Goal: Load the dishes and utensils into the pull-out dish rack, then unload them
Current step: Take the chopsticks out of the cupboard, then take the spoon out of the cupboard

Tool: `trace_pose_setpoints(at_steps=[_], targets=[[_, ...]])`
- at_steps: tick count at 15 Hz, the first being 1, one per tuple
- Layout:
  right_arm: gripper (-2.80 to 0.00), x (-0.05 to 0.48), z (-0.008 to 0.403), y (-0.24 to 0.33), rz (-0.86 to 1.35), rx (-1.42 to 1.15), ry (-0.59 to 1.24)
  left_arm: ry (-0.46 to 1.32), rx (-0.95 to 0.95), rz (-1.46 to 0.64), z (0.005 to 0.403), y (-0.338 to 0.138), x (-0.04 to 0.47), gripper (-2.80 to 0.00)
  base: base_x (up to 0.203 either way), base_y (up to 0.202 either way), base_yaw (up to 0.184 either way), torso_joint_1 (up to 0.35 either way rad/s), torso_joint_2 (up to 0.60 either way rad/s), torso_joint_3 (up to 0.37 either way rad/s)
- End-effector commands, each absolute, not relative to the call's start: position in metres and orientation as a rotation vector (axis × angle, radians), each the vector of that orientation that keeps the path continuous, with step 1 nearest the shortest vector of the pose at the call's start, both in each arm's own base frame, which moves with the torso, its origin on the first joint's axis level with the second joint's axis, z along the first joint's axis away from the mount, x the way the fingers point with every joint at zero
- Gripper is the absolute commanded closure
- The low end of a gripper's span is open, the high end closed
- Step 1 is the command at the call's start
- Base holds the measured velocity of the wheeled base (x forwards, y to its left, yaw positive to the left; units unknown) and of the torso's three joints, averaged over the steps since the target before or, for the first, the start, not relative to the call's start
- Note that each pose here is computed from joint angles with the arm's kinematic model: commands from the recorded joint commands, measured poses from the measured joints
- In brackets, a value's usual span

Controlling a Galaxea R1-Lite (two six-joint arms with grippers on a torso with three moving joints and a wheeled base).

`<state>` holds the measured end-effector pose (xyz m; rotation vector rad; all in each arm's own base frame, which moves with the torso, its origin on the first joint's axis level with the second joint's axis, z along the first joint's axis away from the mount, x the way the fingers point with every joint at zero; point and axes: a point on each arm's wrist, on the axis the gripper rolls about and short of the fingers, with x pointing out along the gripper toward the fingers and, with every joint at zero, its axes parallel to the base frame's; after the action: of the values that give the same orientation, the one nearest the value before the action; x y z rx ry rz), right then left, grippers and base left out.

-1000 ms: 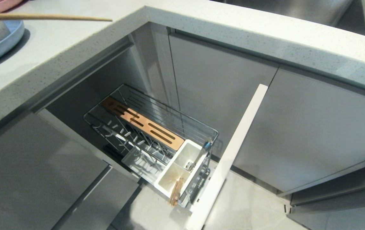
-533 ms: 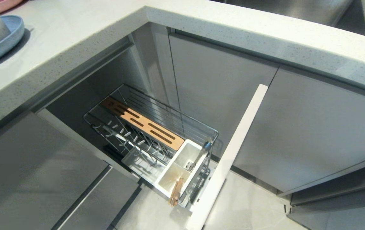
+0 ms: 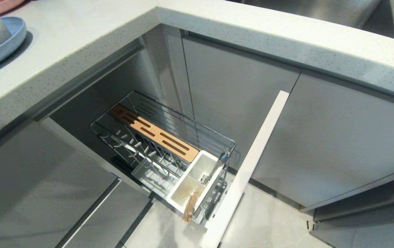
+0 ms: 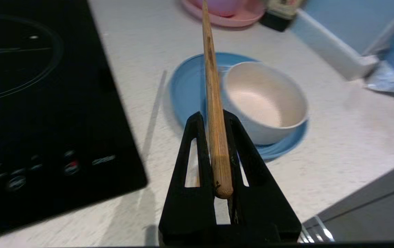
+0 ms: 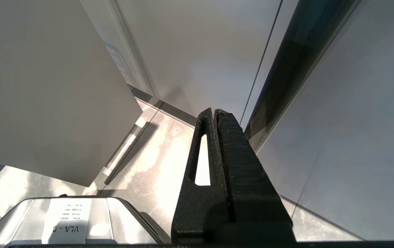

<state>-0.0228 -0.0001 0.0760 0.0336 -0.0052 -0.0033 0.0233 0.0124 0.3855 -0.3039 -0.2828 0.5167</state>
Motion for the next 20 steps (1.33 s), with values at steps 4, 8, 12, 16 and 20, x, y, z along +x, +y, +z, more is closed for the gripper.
trace_pose_setpoints(at_steps=[4, 8, 12, 16, 20], targets=[[0.00, -0.023, 0.075, 0.000, -0.002, 0.034, -0.008, -0.198, -0.315, 0.601, 0.362, 0.013, 0.019, 0.00, 0.000, 0.000, 0.000, 0.000, 0.00, 0.000], [0.00, -0.023, 0.075, 0.000, -0.002, 0.034, -0.008, -0.112, -0.383, 0.518, 0.355, 0.014, 0.029, 0.00, 0.000, 0.000, 0.000, 0.000, 0.00, 0.000], [0.00, -0.023, 0.076, 0.000, -0.003, 0.034, -0.009, -0.091, -0.392, 0.452, 0.355, 0.014, 0.037, 0.00, 0.000, 0.000, 0.000, 0.000, 0.00, 0.000], [0.00, -0.023, 0.075, 0.000, -0.003, 0.034, -0.008, -0.131, -0.394, 0.433, 0.361, 0.016, 0.050, 0.00, 0.000, 0.000, 0.000, 0.000, 0.00, 0.000], [0.00, -0.023, 0.075, 0.000, -0.003, 0.034, -0.008, -0.164, -0.393, 0.411, 0.360, 0.019, 0.064, 0.00, 0.000, 0.000, 0.000, 0.000, 0.00, 0.000]])
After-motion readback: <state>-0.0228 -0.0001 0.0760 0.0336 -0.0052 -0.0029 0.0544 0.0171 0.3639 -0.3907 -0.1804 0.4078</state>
